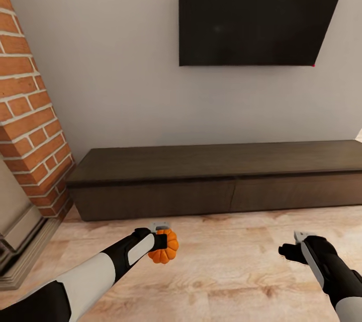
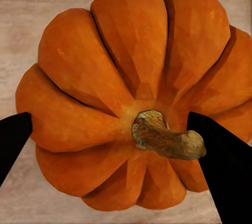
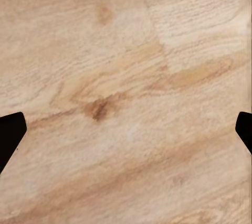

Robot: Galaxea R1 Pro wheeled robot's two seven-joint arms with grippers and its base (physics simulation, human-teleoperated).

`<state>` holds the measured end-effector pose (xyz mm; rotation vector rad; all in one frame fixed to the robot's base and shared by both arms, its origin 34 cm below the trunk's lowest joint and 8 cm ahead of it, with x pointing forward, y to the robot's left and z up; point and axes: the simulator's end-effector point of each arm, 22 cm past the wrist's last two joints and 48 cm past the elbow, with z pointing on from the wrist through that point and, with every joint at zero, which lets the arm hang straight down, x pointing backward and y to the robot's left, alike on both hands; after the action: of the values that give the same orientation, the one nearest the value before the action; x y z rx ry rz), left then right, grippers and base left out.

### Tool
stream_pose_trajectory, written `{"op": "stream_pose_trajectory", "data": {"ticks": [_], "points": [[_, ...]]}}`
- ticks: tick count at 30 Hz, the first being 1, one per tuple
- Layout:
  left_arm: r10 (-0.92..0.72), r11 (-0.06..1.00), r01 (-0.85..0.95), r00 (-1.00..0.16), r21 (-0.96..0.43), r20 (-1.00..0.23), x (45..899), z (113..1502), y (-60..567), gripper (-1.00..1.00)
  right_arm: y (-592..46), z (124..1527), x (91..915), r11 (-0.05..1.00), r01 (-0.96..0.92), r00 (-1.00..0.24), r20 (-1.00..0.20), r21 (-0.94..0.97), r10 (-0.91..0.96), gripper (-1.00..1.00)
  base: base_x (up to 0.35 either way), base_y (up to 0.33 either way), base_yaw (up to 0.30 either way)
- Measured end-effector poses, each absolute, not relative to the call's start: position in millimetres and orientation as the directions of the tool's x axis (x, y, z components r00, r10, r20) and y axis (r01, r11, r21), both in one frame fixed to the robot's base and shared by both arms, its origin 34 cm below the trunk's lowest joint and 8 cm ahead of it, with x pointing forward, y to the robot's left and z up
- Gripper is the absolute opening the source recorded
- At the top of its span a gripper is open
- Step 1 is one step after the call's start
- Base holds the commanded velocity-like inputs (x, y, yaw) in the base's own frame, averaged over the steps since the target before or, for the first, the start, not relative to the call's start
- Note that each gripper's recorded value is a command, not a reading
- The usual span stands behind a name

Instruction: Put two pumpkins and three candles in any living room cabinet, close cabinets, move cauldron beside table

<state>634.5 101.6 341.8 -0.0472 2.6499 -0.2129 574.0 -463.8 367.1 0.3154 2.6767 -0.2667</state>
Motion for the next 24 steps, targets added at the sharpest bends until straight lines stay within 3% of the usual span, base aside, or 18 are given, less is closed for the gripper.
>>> {"op": "stream_pose_trajectory", "data": {"ticks": [16, 24], "points": [[-0.071, 0.987, 0.003, -0.885, -0.159, -0.459, 634.4, 341.6, 101.9, -1.0, -463.1, 368.5, 577.4, 0.956, 0.261, -0.875, -0.451, -0.13, 0.177, 1.0, 0.243, -0.161, 0.0], [-0.073, 0.987, 0.002, -0.885, -0.161, -0.459, 634.6, 341.8, 101.2, -1.0, -464.4, 369.1, 579.0, 0.956, 0.263, -0.87, -0.459, -0.127, 0.178, 1.0, 0.051, -0.031, 0.0]]}}
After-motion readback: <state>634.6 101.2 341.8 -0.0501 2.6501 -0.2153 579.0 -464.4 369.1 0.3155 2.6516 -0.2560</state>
